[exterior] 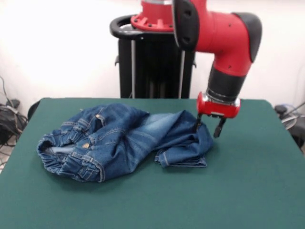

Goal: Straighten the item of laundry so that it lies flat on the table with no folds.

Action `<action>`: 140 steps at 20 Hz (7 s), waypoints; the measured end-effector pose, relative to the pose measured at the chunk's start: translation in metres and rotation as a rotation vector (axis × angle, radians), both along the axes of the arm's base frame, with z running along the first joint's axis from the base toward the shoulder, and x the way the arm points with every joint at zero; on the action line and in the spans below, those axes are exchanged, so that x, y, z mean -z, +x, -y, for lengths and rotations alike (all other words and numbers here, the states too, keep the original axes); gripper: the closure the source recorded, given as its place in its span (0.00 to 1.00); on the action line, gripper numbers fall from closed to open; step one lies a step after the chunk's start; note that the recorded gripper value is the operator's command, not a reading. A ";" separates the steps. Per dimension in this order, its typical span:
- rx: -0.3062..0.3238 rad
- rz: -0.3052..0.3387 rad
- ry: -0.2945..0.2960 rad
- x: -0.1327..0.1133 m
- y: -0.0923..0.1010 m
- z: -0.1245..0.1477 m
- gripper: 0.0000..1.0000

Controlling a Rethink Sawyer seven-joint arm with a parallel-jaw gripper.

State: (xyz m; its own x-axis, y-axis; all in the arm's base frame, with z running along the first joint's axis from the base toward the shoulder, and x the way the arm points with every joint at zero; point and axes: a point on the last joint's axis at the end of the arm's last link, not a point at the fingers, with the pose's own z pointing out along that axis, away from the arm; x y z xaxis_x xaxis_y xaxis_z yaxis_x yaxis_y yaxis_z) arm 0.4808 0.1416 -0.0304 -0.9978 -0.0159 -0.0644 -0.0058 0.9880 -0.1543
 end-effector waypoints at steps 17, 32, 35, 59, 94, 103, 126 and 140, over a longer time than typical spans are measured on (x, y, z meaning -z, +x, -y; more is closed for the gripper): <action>0.122 0.078 0.015 0.018 -0.009 -0.009 1.00; 0.269 0.010 0.232 -0.019 0.010 -0.019 1.00; 0.275 0.001 0.304 -0.014 0.014 -0.021 1.00; 0.132 0.004 0.482 -0.029 0.012 -0.063 0.00; 0.005 0.146 -0.125 -0.056 0.083 0.088 0.00; -0.008 0.084 -0.182 -0.028 0.055 0.122 0.00; -0.123 0.254 -0.161 0.012 0.027 0.161 1.00; -0.047 0.141 -0.213 -0.011 0.011 0.258 1.00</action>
State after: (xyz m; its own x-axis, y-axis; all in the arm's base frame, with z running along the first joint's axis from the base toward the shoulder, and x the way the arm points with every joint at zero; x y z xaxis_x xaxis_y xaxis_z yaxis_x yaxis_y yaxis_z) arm 0.4917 -0.1161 -0.0198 -0.9771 -0.0904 -0.1926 -0.0151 0.9324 -0.3611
